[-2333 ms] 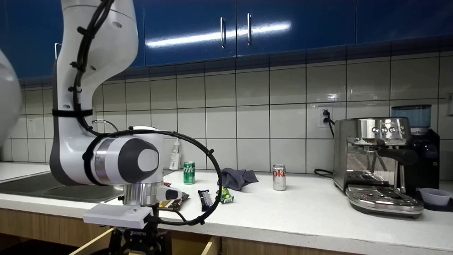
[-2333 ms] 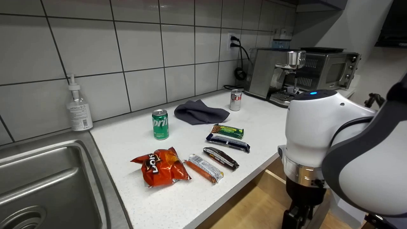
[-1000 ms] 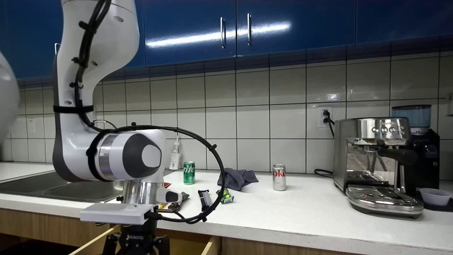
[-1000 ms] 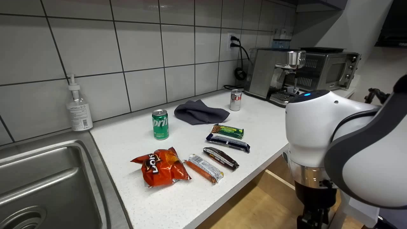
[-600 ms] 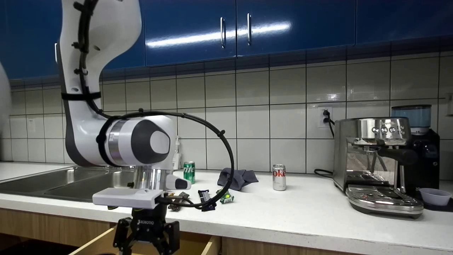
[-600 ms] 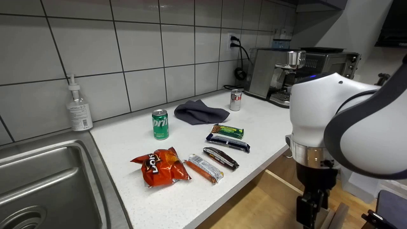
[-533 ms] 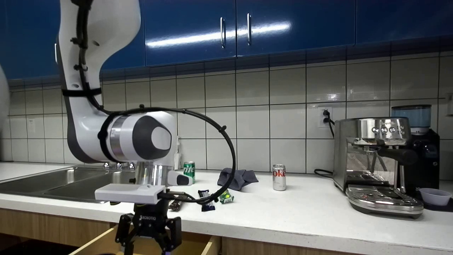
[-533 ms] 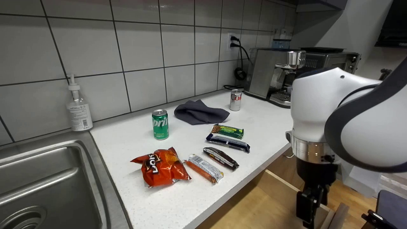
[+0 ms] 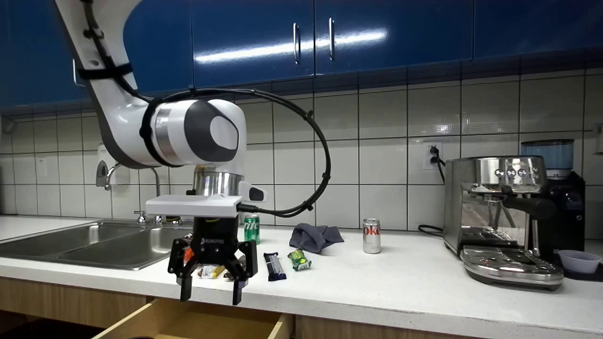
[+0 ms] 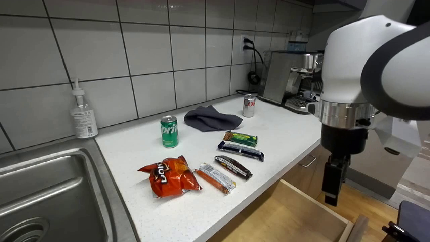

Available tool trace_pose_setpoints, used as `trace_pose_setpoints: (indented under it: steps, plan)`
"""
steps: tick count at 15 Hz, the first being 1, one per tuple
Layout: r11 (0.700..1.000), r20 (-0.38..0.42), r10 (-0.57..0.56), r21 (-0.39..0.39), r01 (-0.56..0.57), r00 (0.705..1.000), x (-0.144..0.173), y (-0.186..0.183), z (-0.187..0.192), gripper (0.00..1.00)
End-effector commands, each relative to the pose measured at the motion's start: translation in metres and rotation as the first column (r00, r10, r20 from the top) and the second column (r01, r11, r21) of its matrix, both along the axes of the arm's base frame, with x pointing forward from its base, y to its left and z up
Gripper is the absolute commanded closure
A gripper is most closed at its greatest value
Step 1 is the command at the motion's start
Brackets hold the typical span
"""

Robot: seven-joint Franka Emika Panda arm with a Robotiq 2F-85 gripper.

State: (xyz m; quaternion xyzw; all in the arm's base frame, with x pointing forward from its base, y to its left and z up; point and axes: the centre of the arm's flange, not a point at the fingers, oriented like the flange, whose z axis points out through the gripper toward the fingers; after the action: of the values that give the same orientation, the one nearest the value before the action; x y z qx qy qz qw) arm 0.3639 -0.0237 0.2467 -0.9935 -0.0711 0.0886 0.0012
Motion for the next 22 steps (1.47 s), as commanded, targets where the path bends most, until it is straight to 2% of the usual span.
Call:
trace_pose_setpoints:
  steps: [1,5,11,22]
  plan:
    - [0.997,0.032,0.072,0.012,-0.072,0.997,0.002,-0.011,0.026,0.00]
    - [0.992,0.062,0.125,0.018,-0.126,0.990,0.021,-0.004,0.031,0.00]
    - [0.986,0.102,0.161,0.020,-0.164,0.982,0.071,0.012,0.029,0.00]
    - [0.983,0.113,0.179,0.029,-0.183,0.977,0.176,0.054,-0.010,0.00]
